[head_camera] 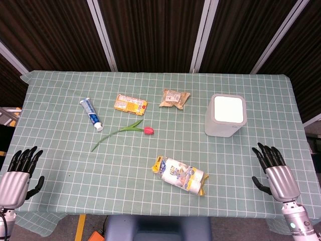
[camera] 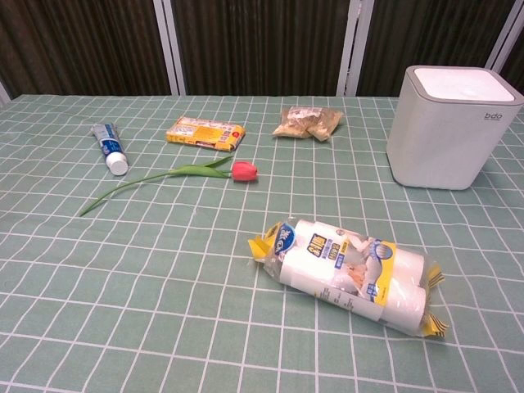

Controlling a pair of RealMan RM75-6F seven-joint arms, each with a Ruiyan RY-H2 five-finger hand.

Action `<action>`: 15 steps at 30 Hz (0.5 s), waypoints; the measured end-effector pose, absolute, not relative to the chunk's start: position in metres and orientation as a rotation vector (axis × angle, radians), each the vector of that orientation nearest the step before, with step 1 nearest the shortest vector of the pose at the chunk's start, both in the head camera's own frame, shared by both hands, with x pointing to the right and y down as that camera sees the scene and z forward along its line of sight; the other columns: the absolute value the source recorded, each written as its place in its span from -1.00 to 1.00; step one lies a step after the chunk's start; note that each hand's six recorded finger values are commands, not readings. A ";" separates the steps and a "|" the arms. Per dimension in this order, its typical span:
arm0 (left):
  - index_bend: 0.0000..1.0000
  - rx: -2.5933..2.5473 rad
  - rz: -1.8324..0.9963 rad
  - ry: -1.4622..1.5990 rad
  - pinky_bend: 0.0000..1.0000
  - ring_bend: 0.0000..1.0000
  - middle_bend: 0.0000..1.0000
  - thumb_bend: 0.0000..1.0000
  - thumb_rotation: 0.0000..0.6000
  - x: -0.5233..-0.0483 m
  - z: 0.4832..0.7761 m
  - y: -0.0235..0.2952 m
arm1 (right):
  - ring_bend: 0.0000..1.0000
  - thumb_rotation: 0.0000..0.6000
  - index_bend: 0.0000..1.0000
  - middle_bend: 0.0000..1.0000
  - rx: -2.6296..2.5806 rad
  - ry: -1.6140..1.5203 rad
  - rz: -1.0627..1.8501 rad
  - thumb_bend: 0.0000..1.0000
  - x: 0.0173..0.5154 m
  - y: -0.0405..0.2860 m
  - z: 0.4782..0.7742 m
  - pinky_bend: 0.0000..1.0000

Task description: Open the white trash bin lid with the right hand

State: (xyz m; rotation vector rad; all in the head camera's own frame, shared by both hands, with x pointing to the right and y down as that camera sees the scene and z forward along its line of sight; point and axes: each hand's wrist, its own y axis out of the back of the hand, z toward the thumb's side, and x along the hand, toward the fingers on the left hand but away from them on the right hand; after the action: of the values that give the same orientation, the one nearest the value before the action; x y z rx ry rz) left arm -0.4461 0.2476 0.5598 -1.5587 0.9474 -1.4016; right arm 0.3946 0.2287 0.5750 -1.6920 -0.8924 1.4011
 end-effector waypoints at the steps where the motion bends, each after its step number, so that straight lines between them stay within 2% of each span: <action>1: -1.00 -1.557 -1.402 0.949 -0.95 -1.00 -1.00 -0.10 1.00 -0.446 0.559 0.248 | -1.00 1.00 -1.00 -1.00 -1.691 -0.894 1.401 -0.19 0.394 0.228 0.576 -1.00; 3: -1.00 -1.556 -1.401 0.952 -0.95 -1.00 -1.00 -0.10 1.00 -0.447 0.558 0.248 | -1.00 1.00 -1.00 -1.00 -1.688 -0.899 1.399 -0.18 0.394 0.227 0.577 -1.00; 4: -1.00 -1.556 -1.400 0.954 -0.95 -1.00 -1.00 -0.10 1.00 -0.447 0.558 0.248 | -0.98 1.00 -1.00 -0.90 -1.687 -0.902 1.394 -0.19 0.393 0.225 0.578 -0.98; 5: -1.00 -1.556 -1.401 0.956 -0.95 -1.00 -1.00 -0.10 1.00 -0.447 0.557 0.248 | -0.82 1.00 -1.00 -0.70 -1.690 -0.904 1.390 -0.19 0.392 0.224 0.579 -0.82; 6: -1.00 -1.556 -1.402 0.957 -0.95 -1.00 -1.00 -0.10 1.00 -0.448 0.557 0.248 | -0.60 1.00 -1.00 -0.49 -1.696 -0.908 1.388 -0.19 0.392 0.222 0.580 -0.59; 7: -1.00 -1.557 -1.403 0.957 -0.95 -1.00 -1.00 -0.10 1.00 -0.448 0.557 0.248 | -0.06 1.00 -1.00 -0.01 -1.702 -0.914 1.388 -0.19 0.391 0.218 0.582 -0.04; 9: -1.00 -1.560 -1.403 0.962 -0.95 -1.00 -1.00 -0.10 1.00 -0.449 0.557 0.247 | 0.66 1.00 -1.00 0.58 -1.718 -0.917 1.392 -0.19 0.388 0.211 0.586 0.66; 10: -1.00 -1.560 -1.402 0.965 -0.95 -1.00 -1.00 -0.10 1.00 -0.449 0.556 0.247 | 0.89 1.00 -1.00 0.82 -1.733 -0.914 1.400 -0.19 0.386 0.206 0.589 0.88; 12: -1.00 -1.562 -1.395 0.969 -0.95 -1.00 -1.00 -0.10 1.00 -0.449 0.555 0.247 | 1.00 1.00 -1.00 0.97 -1.749 -0.907 1.418 -0.19 0.383 0.195 0.595 0.99; 15: -1.00 -1.558 -1.382 0.977 -0.95 -1.00 -1.00 -0.10 1.00 -0.448 0.552 0.246 | 1.00 1.00 -1.00 1.00 -1.733 -0.911 1.462 -0.19 0.380 0.172 0.602 1.00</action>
State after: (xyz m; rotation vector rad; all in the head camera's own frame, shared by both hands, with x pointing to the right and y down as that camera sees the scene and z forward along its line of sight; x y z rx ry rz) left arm -0.4478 0.2462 0.5518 -1.5584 0.9771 -1.3817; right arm 0.3797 0.1715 0.6024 -1.7327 -0.9108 1.4616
